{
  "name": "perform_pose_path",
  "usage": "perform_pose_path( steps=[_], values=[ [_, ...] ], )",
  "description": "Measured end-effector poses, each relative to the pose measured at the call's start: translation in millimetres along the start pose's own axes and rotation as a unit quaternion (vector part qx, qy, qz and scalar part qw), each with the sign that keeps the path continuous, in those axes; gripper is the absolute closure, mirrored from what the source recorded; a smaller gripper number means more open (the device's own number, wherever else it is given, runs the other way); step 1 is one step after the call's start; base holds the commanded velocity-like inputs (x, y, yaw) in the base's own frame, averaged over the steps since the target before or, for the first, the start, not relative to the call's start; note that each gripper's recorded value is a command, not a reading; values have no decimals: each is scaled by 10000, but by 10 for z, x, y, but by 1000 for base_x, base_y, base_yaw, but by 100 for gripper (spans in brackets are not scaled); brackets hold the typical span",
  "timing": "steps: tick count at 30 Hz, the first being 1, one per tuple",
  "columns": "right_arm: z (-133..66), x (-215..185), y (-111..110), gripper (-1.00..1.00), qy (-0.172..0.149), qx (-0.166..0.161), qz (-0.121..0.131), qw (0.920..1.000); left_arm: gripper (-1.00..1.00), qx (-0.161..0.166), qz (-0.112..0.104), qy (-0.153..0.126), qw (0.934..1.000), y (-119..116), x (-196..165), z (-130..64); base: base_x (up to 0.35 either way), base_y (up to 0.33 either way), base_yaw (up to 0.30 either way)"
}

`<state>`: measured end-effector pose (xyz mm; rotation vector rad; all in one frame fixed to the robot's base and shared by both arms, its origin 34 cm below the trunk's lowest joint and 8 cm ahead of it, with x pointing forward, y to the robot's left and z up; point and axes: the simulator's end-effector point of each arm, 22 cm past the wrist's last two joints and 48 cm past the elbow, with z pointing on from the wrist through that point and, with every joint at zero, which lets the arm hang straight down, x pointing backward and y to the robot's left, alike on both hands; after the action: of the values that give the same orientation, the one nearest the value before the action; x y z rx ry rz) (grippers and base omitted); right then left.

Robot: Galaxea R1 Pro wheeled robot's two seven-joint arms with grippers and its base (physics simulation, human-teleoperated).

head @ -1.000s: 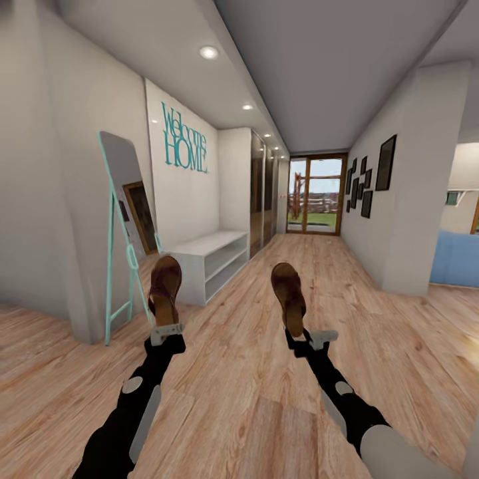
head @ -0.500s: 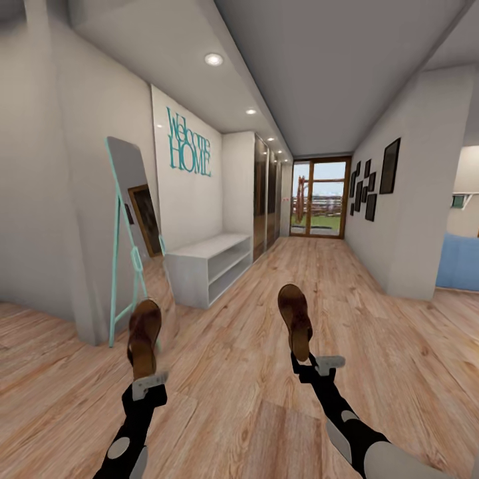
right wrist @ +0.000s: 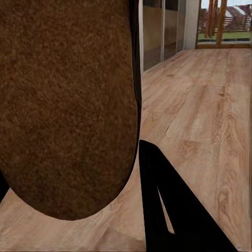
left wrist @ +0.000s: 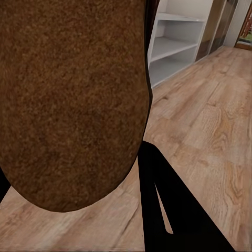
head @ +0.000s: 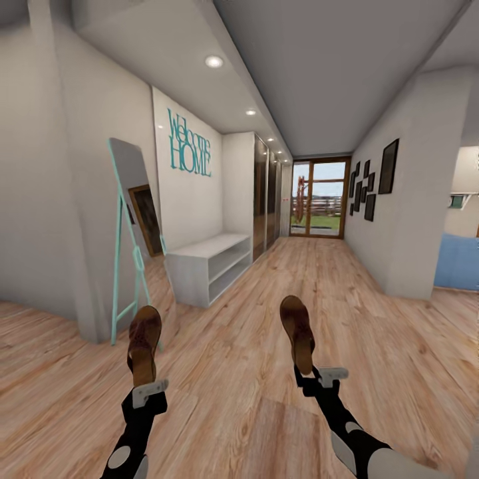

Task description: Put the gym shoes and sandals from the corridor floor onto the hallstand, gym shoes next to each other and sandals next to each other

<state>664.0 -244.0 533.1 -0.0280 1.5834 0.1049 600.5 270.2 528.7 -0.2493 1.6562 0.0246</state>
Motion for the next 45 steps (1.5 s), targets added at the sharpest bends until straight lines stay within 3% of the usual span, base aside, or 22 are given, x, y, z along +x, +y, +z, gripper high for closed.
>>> perform_pose_path(
  steps=[9, 33, 45],
  values=[
    [-47, 119, -19, 100, 141, 30, 9, 9999, 100, -4, -1, -11, 10000, 2, -10, 1, -331, 0, 49],
    [-61, 149, -20, 100, 179, 32, 7, 9998, 100, 0, -3, -8, 10000, -2, -12, -1, -27, 2, 289],
    [-63, 155, -16, 100, 186, 23, -3, 9998, 100, -4, -4, -7, 10000, 1, -12, 0, -162, 162, 292]
  ],
)
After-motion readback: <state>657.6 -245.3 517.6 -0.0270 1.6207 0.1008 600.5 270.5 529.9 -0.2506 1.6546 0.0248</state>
